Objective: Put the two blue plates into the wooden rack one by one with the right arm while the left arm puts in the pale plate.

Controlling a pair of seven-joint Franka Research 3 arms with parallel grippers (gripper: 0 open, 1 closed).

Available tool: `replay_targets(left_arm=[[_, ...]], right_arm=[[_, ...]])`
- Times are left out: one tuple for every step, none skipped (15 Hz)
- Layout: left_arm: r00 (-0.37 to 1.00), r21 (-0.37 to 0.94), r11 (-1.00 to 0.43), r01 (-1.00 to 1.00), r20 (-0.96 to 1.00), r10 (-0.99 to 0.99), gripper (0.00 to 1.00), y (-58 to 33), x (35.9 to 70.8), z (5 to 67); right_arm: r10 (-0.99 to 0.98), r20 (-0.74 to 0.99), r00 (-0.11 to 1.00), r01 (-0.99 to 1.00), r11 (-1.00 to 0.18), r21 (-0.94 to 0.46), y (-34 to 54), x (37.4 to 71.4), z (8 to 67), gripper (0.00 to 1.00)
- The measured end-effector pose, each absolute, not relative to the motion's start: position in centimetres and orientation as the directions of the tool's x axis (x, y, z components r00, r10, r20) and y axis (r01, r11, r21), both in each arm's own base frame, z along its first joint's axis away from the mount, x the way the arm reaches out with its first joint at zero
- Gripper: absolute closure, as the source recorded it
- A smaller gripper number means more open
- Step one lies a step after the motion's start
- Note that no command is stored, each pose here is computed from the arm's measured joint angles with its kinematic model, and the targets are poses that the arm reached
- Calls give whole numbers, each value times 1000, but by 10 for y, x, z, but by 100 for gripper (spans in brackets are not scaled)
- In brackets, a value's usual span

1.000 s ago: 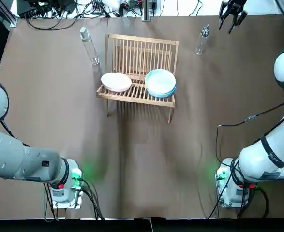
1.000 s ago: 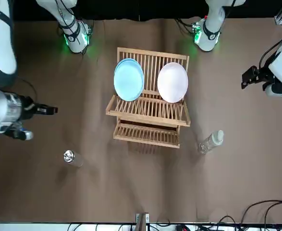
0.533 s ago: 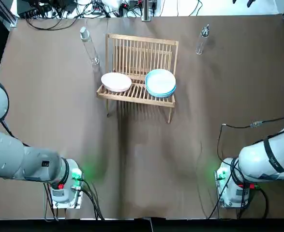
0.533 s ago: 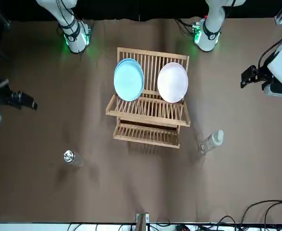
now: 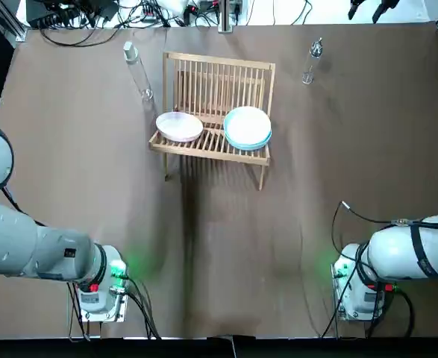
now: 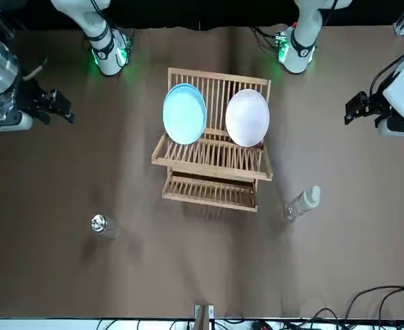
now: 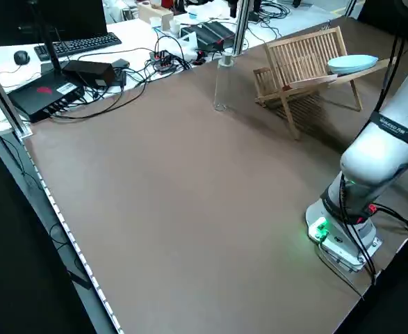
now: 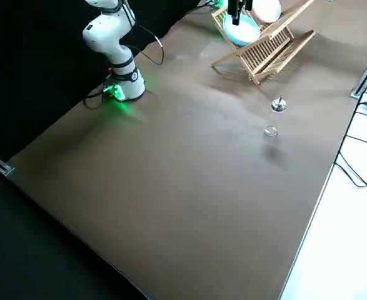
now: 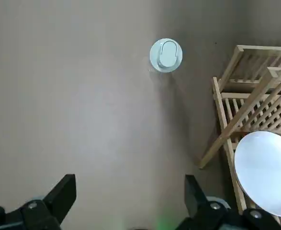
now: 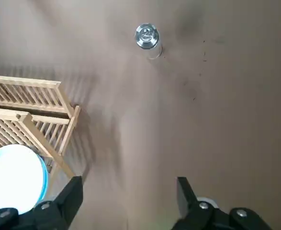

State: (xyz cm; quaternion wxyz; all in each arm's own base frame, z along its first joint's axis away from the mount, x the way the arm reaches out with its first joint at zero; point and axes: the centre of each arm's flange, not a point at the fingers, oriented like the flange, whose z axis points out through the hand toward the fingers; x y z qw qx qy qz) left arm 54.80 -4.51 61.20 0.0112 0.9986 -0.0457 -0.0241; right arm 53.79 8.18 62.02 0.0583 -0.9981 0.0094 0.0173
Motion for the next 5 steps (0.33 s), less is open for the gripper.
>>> replay_targets(left_arm=[[995,25,-996,-91,-47,-92,0,-45,548,612],[995,25,-996,-91,-47,-92,0,-45,548,612],[995,25,-996,-91,-47,-92,0,-45,548,612],[995,24,-996,-90,-47,-91,0,-45,548,612],[995,24,-996,-89,-46,-90,0,-44,548,612]], right_arm=[[-19,-36,999,-23,-994,-110,85,537,619,12],[-22,-36,999,-25,-994,-107,85,538,618,12],[-25,-36,999,-29,-994,-107,83,538,618,9],[-29,-36,999,-33,-994,-107,82,538,618,8],[-31,-36,999,-35,-994,-107,80,538,618,6]])
